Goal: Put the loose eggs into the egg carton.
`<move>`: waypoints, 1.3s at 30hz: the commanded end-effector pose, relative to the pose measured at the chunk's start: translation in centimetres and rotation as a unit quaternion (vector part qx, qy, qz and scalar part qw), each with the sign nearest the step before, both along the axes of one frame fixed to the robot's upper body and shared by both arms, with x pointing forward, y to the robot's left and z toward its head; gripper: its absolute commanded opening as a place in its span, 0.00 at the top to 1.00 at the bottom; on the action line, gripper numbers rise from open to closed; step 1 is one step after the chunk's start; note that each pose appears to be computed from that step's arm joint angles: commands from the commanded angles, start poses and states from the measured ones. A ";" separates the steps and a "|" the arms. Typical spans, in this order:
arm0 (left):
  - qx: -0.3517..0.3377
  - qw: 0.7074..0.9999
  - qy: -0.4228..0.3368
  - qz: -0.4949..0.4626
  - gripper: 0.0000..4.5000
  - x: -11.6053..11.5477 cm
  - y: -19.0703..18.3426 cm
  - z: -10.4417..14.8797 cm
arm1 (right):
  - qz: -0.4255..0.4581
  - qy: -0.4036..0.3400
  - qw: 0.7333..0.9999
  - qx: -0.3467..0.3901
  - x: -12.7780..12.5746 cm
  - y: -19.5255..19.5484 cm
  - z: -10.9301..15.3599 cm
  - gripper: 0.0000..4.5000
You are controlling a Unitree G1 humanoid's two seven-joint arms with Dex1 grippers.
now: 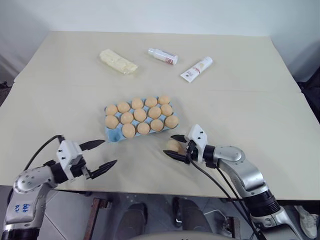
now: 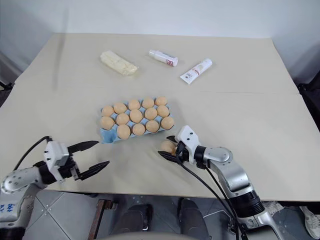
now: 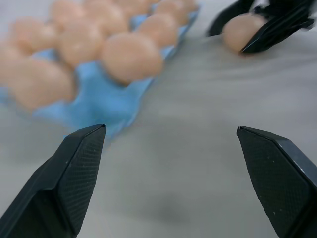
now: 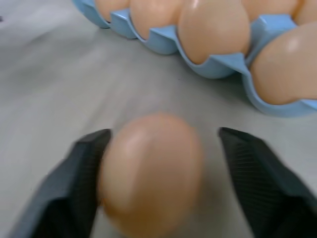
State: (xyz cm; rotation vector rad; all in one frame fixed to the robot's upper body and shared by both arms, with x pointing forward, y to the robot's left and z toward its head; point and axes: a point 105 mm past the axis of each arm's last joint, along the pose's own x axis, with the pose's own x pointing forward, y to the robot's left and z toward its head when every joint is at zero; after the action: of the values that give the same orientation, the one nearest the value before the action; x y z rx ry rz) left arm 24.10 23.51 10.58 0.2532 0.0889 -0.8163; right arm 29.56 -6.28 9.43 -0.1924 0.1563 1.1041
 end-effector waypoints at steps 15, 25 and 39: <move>-0.032 0.980 -0.032 0.196 0.00 -3.1 5.4 0.0 | 0.187 -0.114 0.975 0.029 1.5 16.6 8.7 0.52; -0.034 0.977 -0.033 0.206 0.00 -3.4 5.4 -0.1 | 0.200 -0.100 0.975 0.001 1.8 20.4 7.3 0.47; -0.026 0.986 -0.041 0.162 0.00 -1.4 3.6 0.3 | 0.204 -0.145 0.964 0.095 0.6 12.1 11.3 0.00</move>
State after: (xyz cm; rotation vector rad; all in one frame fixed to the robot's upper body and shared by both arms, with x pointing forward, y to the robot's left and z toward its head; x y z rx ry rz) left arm 22.56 27.50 10.17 0.1801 0.0450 -0.4604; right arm 30.12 8.26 19.16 -0.2376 -0.1838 1.5024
